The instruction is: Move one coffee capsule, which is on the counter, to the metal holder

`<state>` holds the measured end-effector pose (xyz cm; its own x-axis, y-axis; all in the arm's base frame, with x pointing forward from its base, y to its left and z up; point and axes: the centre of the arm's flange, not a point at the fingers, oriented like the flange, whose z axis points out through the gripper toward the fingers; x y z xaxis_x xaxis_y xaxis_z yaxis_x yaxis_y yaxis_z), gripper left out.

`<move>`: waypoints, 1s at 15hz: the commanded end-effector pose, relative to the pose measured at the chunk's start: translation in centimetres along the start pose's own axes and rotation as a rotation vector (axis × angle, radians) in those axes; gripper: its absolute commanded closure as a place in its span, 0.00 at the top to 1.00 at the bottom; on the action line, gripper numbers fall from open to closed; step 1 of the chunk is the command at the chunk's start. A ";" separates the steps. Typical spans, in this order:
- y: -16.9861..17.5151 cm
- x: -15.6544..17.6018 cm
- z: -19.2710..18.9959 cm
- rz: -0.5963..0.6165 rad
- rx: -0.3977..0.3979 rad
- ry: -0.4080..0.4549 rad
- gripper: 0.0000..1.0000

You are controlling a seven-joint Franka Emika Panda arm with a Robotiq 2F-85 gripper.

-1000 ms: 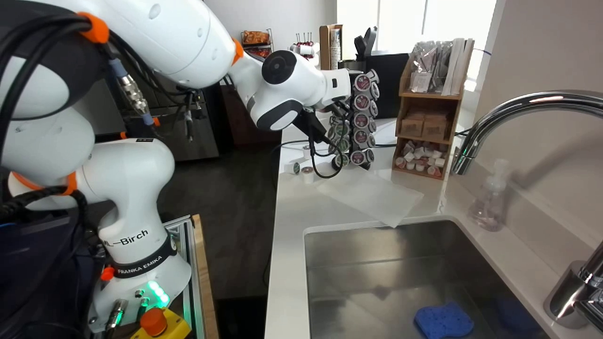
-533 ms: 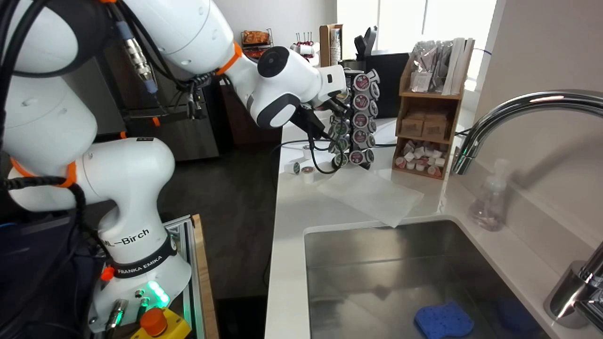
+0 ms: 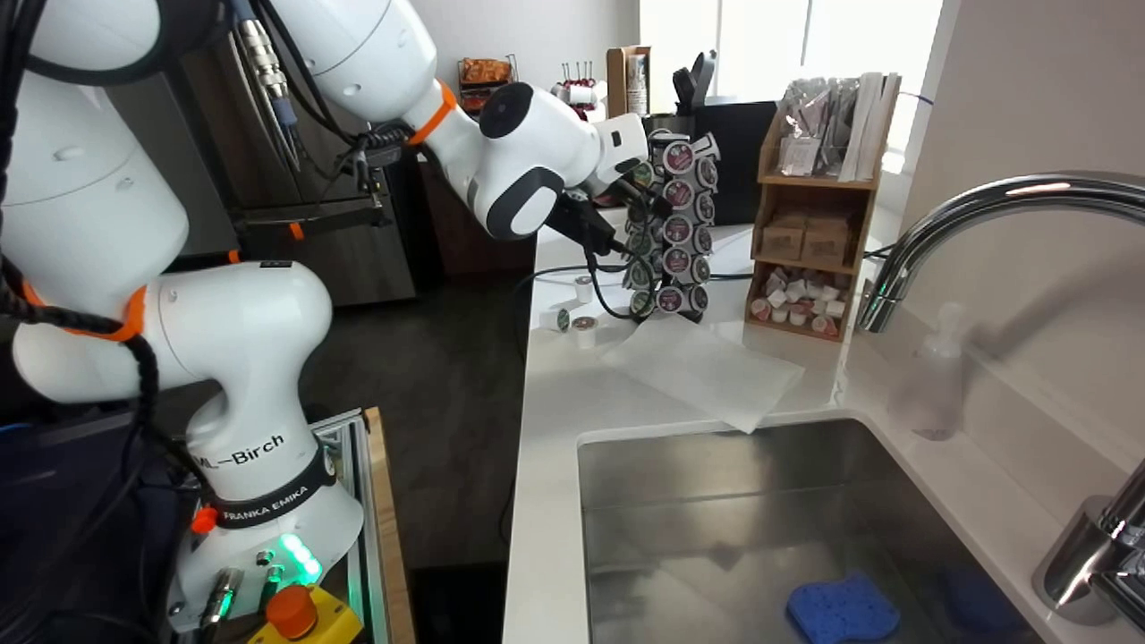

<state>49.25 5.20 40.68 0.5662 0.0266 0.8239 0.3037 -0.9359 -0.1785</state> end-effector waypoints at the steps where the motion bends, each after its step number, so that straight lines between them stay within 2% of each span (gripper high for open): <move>1: -0.1 -0.1 -1.4 -0.021 -0.007 -0.059 1.00; 6: -0.1 -0.8 -4.5 -0.069 0.069 -0.146 1.00; 9: 0.0 -0.7 -6.3 -0.082 0.089 -0.134 1.00; 12: 0.6 -0.8 -9.3 -0.136 0.144 -0.236 1.00; 14: 1.4 -1.4 -11.4 -0.161 0.160 -0.312 1.00; 15: 1.9 -1.2 -12.8 -0.149 0.140 -0.349 1.00</move>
<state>43.55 1.81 43.94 0.6901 0.2600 0.6754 0.4697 -0.8709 -0.1445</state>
